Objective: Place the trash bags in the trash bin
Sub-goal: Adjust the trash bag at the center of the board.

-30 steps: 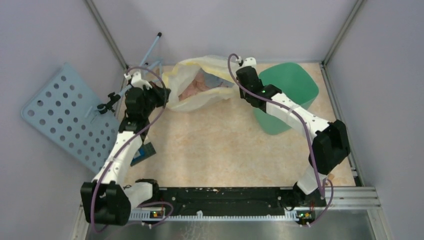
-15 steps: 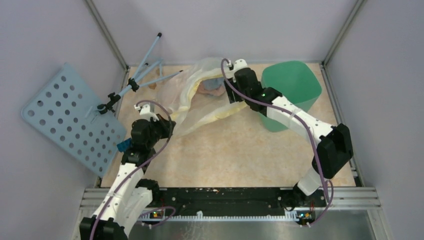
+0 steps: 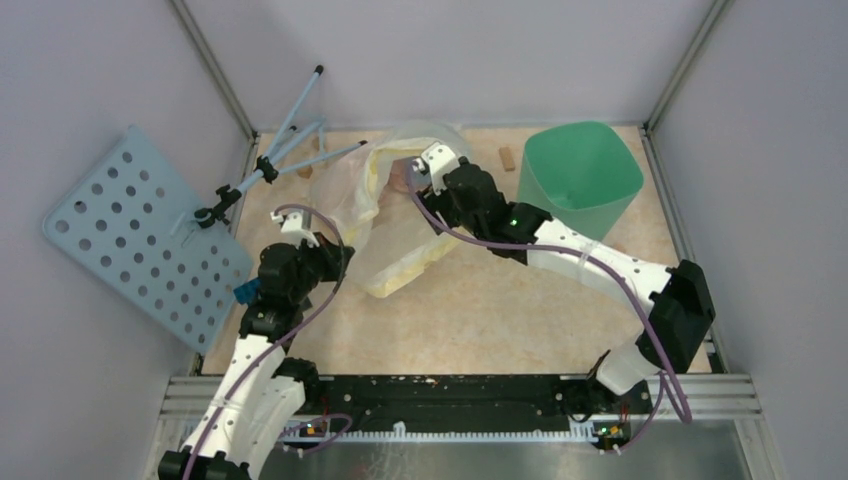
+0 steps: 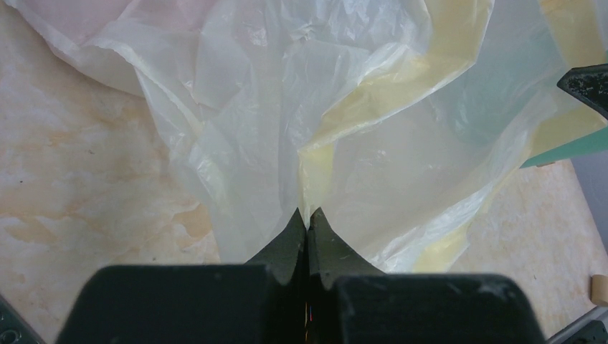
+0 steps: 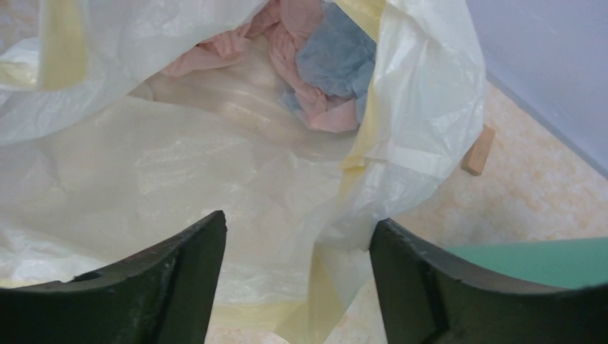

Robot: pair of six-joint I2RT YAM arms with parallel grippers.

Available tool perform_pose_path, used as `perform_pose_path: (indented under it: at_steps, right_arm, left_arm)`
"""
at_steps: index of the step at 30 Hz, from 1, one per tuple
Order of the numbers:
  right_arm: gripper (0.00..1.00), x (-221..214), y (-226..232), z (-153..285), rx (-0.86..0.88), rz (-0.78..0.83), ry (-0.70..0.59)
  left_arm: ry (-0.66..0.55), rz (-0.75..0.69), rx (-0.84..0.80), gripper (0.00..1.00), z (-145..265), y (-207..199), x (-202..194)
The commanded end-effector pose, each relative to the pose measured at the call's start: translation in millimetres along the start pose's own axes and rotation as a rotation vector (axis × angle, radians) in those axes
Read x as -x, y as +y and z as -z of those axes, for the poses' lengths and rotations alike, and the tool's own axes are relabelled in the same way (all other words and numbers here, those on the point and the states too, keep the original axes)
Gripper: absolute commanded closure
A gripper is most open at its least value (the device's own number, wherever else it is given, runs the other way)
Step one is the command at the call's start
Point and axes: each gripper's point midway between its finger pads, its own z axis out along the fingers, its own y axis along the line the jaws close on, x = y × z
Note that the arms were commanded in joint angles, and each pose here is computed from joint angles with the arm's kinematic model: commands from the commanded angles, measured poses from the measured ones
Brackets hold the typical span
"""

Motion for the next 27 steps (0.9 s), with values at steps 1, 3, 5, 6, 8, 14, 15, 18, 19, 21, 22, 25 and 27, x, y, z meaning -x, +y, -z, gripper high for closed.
perform_pose_path:
  at_steps: [1,3,5,6,8,14,15,18,19,21,22,25,27]
  right_arm:
    - [0.23,27,-13,12,-0.059,-0.022,-0.092]
    - [0.2,27,-31,15,-0.162,-0.055,-0.09]
    - [0.17,30,-50,24,-0.27,-0.086,-0.1]
    - [0.17,32,-59,29,-0.316,-0.1,-0.108]
    - [0.15,35,-70,39,-0.371,-0.119,-0.127]
    - [0.21,49,-21,47,-0.029,-0.042,-0.217]
    - [0.23,49,-7,46,0.04,-0.026,-0.221]
    - [0.3,44,22,41,0.184,-0.001,-0.212]
    - [0.32,41,30,36,0.21,0.009,-0.202]
    - [0.36,35,42,27,0.246,0.021,-0.187]
    - [0.38,32,48,22,0.259,0.026,-0.18]
    - [0.39,30,63,8,0.29,0.047,-0.187]
    - [0.43,32,69,-2,0.292,0.062,-0.209]
  left_arm:
    - [-0.024,-0.03,-0.041,1.0,4,-12,13]
    - [-0.028,-0.032,-0.046,1.0,5,-14,15]
    - [-0.029,-0.033,-0.047,1.0,7,-15,16]
    - [-0.027,-0.034,-0.049,1.0,7,-16,17]
    - [-0.03,-0.037,-0.052,1.0,8,-18,20]
    - [-0.042,-0.042,-0.066,1.0,11,-24,27]
    - [-0.042,-0.041,-0.067,1.0,11,-24,27]
    - [-0.037,-0.034,-0.075,1.0,11,-26,26]
    - [-0.036,-0.031,-0.08,1.0,11,-27,26]
    - [-0.035,-0.028,-0.089,1.0,12,-29,27]
    - [-0.036,-0.028,-0.092,1.0,13,-30,28]
    - [-0.038,-0.026,-0.095,0.99,14,-32,30]
    - [-0.036,-0.019,-0.104,0.98,14,-35,32]
